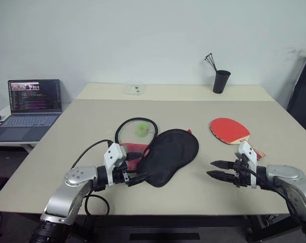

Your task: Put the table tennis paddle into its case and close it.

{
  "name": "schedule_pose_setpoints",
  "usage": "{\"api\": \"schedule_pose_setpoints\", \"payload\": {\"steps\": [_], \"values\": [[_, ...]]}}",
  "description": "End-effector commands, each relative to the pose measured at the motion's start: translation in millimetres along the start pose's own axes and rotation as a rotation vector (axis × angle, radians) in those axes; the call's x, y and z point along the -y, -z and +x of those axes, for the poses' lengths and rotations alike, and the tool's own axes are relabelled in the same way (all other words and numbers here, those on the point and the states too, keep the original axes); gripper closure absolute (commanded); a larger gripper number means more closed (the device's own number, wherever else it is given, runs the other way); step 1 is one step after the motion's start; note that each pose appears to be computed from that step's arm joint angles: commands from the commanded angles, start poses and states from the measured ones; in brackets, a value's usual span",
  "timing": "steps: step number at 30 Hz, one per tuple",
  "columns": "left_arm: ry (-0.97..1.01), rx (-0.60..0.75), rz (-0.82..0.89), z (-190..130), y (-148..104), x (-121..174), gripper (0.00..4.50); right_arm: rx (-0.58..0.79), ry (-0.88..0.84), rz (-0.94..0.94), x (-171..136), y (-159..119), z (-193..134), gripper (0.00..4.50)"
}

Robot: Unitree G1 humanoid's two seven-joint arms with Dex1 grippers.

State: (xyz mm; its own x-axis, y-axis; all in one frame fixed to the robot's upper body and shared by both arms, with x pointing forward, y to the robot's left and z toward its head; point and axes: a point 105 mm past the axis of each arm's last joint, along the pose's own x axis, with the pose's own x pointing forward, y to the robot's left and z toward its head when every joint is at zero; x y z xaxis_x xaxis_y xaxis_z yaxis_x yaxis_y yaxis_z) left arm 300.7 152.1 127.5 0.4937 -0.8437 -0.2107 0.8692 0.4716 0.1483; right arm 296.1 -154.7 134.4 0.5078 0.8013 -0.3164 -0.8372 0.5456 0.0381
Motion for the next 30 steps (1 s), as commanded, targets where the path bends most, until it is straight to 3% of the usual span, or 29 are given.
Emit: {"api": "schedule_pose_setpoints", "payload": {"steps": [1,3,14,22,30], "values": [[-0.014,0.001,0.038,-7.8,-9.8,-13.8,0.00,0.021,0.045,-0.013,9.2,-7.3,11.2,0.42],[-0.006,-0.001,0.030,-9.0,-13.7,-20.3,0.00,0.015,0.112,0.004,21.6,-6.4,20.7,0.05],[0.038,-0.041,0.063,-13.6,-27.3,-44.4,0.00,-0.051,0.325,0.244,55.3,16.7,49.9,0.05],[0.026,-0.037,0.069,-15.3,-26.7,-42.0,0.00,-0.037,0.135,0.402,12.0,11.4,69.0,0.05],[0.013,-0.041,0.072,-18.7,-26.4,-38.1,0.00,-0.001,0.083,0.450,-3.5,-3.5,103.7,0.05]]}}
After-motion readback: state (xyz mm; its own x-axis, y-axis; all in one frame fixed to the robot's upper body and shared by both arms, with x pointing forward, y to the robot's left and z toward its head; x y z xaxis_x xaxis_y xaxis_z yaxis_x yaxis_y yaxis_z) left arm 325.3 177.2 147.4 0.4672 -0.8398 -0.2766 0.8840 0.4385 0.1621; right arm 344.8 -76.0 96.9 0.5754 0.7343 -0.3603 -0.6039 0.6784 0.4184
